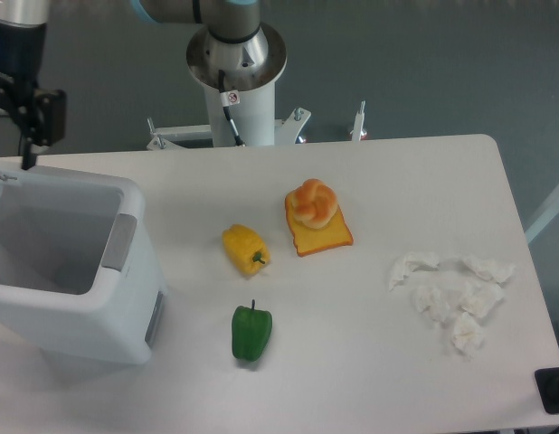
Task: Close the trash can
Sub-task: 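Position the gripper above the raised trash can lid, then push the trash can lid down with the gripper until shut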
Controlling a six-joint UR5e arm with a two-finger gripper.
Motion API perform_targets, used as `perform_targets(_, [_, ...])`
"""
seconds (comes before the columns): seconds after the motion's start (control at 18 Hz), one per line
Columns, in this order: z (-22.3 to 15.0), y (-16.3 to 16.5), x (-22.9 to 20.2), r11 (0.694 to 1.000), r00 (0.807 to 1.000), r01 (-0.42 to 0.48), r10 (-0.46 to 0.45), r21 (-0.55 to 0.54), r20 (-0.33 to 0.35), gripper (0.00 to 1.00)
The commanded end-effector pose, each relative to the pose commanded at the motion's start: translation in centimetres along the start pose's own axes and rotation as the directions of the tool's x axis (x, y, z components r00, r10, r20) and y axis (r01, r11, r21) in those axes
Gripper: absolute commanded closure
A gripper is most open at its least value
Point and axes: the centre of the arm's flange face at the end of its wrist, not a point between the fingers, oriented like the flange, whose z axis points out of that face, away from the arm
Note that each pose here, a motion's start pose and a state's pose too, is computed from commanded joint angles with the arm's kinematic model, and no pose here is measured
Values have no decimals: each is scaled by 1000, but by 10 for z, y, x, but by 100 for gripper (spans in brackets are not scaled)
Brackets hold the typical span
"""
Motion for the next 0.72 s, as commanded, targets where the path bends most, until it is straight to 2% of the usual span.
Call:
perform_targets(0.44, [-5, -1, -46, 997, 996, 75, -76, 11, 44, 0])
perform_targets(0.72, [15, -1, -61, 995, 994, 95, -94, -19, 47, 0])
